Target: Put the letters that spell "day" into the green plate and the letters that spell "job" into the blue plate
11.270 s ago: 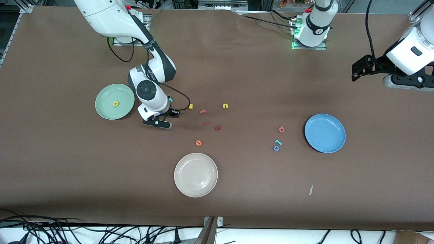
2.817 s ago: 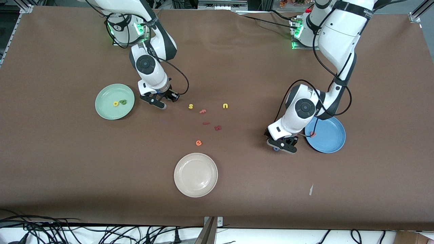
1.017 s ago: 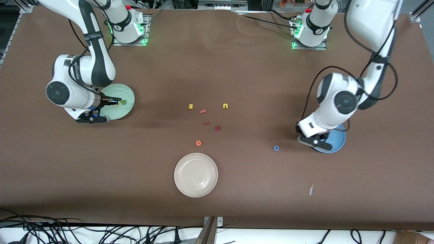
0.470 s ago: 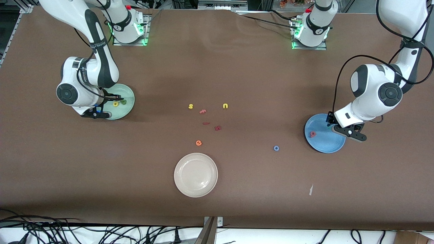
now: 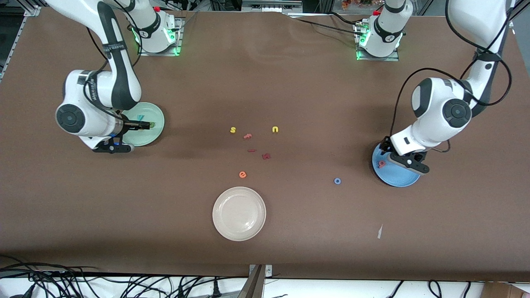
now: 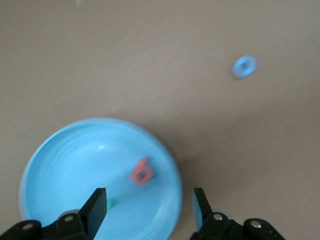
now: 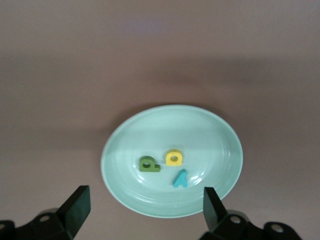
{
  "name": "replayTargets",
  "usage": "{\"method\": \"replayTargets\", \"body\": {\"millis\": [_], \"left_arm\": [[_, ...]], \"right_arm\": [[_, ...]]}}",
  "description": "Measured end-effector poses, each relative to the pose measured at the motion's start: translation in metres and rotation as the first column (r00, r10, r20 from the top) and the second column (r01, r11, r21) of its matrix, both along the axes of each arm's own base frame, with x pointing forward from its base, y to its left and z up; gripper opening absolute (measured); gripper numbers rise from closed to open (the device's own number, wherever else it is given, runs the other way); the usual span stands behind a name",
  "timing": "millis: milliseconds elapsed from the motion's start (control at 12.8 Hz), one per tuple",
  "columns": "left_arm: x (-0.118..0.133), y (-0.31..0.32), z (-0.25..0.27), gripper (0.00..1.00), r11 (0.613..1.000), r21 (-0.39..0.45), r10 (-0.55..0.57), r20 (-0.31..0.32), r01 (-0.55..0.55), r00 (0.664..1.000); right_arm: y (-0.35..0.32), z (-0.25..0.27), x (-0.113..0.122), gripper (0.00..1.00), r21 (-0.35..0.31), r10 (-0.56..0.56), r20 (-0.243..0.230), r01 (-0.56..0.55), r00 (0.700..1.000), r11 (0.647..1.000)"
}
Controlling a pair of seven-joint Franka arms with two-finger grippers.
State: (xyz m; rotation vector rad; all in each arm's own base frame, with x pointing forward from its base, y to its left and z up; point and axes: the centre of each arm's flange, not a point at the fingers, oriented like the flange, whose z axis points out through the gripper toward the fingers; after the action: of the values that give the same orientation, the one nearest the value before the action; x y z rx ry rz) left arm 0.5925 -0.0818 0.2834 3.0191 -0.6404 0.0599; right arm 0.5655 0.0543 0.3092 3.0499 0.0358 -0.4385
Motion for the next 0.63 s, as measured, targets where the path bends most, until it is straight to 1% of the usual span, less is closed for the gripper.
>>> {"method": "replayTargets", "body": {"millis": [78,157,235,313,391,470,626], "left_arm": [[0.007,-0.024,-0.003,0.81,1.000,-0.028,-0.010,0.003,0.010,1.000],[0.015,-0.050,-0.011,0.81,0.998,-0.048,-0.029,0.012,0.029,1.000],[0.021,-0.074,-0.023,0.81,0.997,-0.059,-0.044,0.034,0.046,0.998],[0.026,-0.093,-0.038,0.81,0.997,-0.065,-0.045,0.055,0.048,0.998],[0.028,-0.105,-0.055,0.81,0.997,-0.069,-0.032,0.070,0.037,0.997],[0.028,-0.114,-0.071,0.81,0.997,-0.073,-0.021,0.085,0.027,0.996],[0.033,-0.120,-0.088,0.81,0.997,-0.073,-0.013,0.105,0.021,0.994]], "right_arm": [[0.005,0.021,0.012,1.00,0.007,0.008,0.037,-0.008,0.999,1.000],[0.009,0.039,0.022,1.00,0.013,0.016,0.073,-0.017,0.997,1.000],[0.013,0.058,0.031,1.00,0.018,0.023,0.107,-0.026,0.994,1.000],[0.017,0.078,0.038,1.00,0.022,0.029,0.120,-0.032,0.992,0.999],[0.020,0.100,0.042,1.00,0.027,0.032,0.115,-0.036,0.993,0.999],[0.023,0.124,0.044,1.00,0.033,0.035,0.113,-0.039,0.993,0.999],[0.023,0.179,0.046,1.00,0.046,0.037,0.130,-0.043,0.991,0.998]]}}
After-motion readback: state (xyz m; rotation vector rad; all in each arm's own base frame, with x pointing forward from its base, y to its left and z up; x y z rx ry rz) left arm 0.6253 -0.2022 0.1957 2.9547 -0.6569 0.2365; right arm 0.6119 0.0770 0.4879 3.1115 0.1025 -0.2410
